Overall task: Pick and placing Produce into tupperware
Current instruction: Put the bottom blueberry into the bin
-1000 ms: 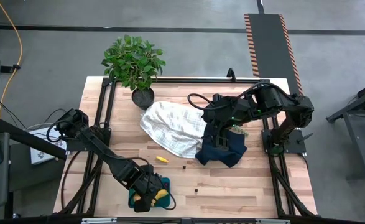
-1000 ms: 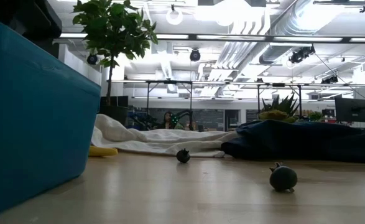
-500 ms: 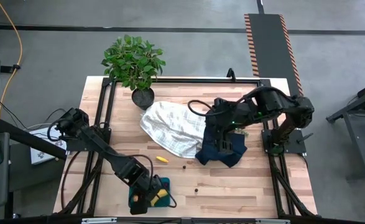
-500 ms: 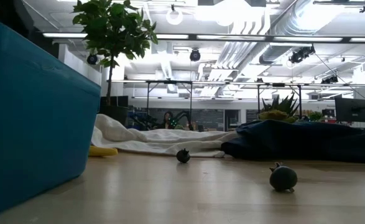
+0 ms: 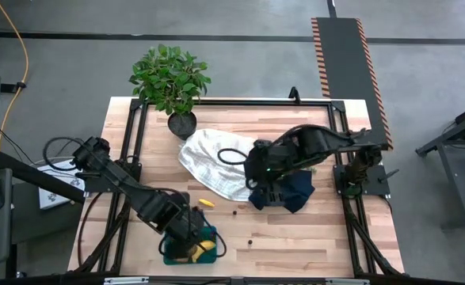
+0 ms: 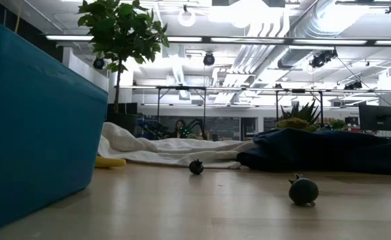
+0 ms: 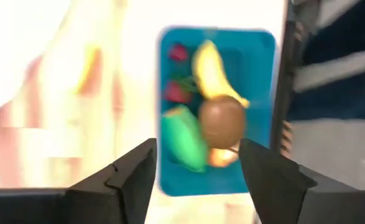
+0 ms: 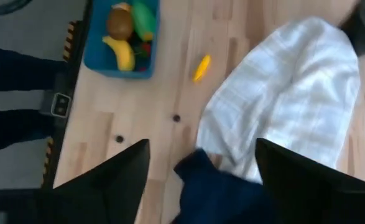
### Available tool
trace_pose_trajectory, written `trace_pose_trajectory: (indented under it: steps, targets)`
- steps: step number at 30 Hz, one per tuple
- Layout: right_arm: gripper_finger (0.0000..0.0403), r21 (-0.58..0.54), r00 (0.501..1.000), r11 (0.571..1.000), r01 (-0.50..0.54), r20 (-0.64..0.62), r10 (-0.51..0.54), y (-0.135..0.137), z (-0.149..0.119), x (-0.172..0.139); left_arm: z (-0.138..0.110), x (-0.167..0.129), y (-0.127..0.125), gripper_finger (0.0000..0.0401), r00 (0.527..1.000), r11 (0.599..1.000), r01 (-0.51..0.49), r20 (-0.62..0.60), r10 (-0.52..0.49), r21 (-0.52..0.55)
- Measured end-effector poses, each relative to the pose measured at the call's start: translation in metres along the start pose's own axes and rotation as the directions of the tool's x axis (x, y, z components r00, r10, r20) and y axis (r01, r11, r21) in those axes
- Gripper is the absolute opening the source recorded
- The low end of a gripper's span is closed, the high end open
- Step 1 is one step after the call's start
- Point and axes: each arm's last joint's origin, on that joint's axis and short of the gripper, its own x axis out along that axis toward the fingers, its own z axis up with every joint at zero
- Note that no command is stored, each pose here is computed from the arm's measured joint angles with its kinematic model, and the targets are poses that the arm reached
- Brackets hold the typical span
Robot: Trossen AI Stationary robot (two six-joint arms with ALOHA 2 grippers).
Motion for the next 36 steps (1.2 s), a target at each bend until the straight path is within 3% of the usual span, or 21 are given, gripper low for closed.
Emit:
trace_pose_trajectory:
  steps: [7,16,28,32,36]
  targets:
    - [0.0211,-0.046,0.992,0.994,-0.104,0.072,0.107,0.007,0.019,0.026,-0.005,-0.067,0.013,0.0183,0.968,0.995,-0.088,0.234,0.096,-0.045]
    - [0.0179,-0.042,0.986,0.993,-0.109,0.118,0.113,0.015,0.025,0.031,-0.061,-0.136,0.050,0.0150,0.884,0.976,-0.139,0.422,0.199,-0.170]
    - [0.0128,0.136,0.982,0.990,0.025,0.184,-0.050,0.022,0.026,0.023,-0.115,-0.177,0.066,0.0115,0.836,0.996,-0.009,0.545,0.057,-0.090]
    - [0.0102,0.201,0.970,0.976,0.087,0.208,-0.130,0.019,0.017,-0.001,-0.124,-0.184,0.069,0.0103,0.830,0.998,0.020,0.558,0.015,-0.056]
    - [0.0068,0.278,0.946,0.947,0.163,0.227,-0.230,0.014,-0.004,-0.044,-0.130,-0.190,0.075,0.0093,0.804,0.999,0.022,0.594,0.007,-0.042]
